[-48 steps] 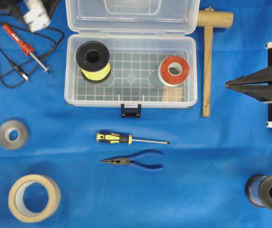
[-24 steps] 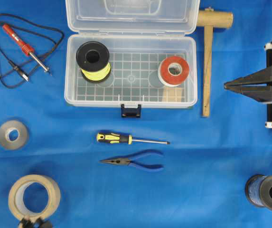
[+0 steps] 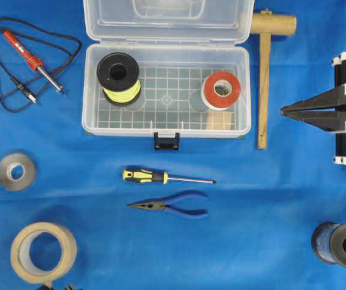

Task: Close the tool box with the left arm.
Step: 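Push the clear lid forward and down with the left gripper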

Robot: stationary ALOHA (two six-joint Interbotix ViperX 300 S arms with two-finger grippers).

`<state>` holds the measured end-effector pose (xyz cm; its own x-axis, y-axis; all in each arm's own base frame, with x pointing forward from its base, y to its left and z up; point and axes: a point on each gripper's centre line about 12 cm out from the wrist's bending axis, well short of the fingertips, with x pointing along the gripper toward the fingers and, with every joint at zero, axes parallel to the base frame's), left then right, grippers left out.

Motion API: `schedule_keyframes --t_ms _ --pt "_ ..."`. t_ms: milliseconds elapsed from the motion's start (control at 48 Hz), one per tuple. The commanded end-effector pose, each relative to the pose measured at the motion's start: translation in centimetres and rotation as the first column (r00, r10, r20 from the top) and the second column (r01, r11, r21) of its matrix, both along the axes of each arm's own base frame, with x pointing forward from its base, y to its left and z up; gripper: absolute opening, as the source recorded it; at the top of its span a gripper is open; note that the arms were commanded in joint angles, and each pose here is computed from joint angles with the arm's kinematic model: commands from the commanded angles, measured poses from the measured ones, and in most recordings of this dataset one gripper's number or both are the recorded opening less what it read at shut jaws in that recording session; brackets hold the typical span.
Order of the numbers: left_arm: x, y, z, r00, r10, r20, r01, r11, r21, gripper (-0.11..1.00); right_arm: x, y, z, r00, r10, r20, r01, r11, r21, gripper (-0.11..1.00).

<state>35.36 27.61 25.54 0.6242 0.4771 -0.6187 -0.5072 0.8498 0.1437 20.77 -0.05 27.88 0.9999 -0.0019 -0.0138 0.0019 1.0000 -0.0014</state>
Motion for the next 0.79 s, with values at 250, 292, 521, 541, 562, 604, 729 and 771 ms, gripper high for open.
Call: schedule_keyframes --t_ms 250,292,521,541,562,604,729,771 --pt "1.9 -4.1 1.7 0.995 -0.098 -0.01 0.098 0.995 -0.017 0.92 0.2 0.0 0.7 1.0 -0.001 0.018 0.001 1.0 0.003 0.0" --pt "2.0 -4.6 2.1 0.994 -0.108 -0.007 0.108 0.994 -0.016 0.92 0.2 0.0 0.7 1.0 0.0 0.02 0.0 1.0 0.001 0.0" --pt "1.6 -7.7 4.7 0.988 -0.155 0.021 0.156 0.988 -0.012 0.92 0.2 0.0 0.7 1.0 0.0 0.021 0.0 1.0 0.001 0.0" --pt "1.5 -8.0 4.9 0.987 -0.157 0.024 0.158 0.987 -0.014 0.92 0.2 0.0 0.7 1.0 0.0 0.02 0.0 1.0 0.001 0.0" --pt "1.4 -8.4 5.2 0.987 -0.161 0.028 0.162 0.987 -0.017 0.92 0.2 0.0 0.7 1.0 0.0 0.021 0.0 1.0 0.001 0.0" --pt "1.1 -9.0 5.5 0.985 -0.168 0.032 0.168 0.986 -0.019 0.92 0.2 0.0 0.7 1.0 0.0 0.021 0.0 1.0 0.0 0.0" --pt "0.3 -10.9 6.2 0.98 -0.193 0.05 0.194 0.981 -0.019 0.92 0.2 0.0 0.8 1.0 0.0 0.023 0.0 1.0 -0.002 0.0" --pt "0.1 -11.6 6.3 0.977 -0.204 0.054 0.205 0.978 -0.021 0.92 0.2 0.0 0.8 1.0 0.0 0.023 0.0 1.0 -0.003 0.0"
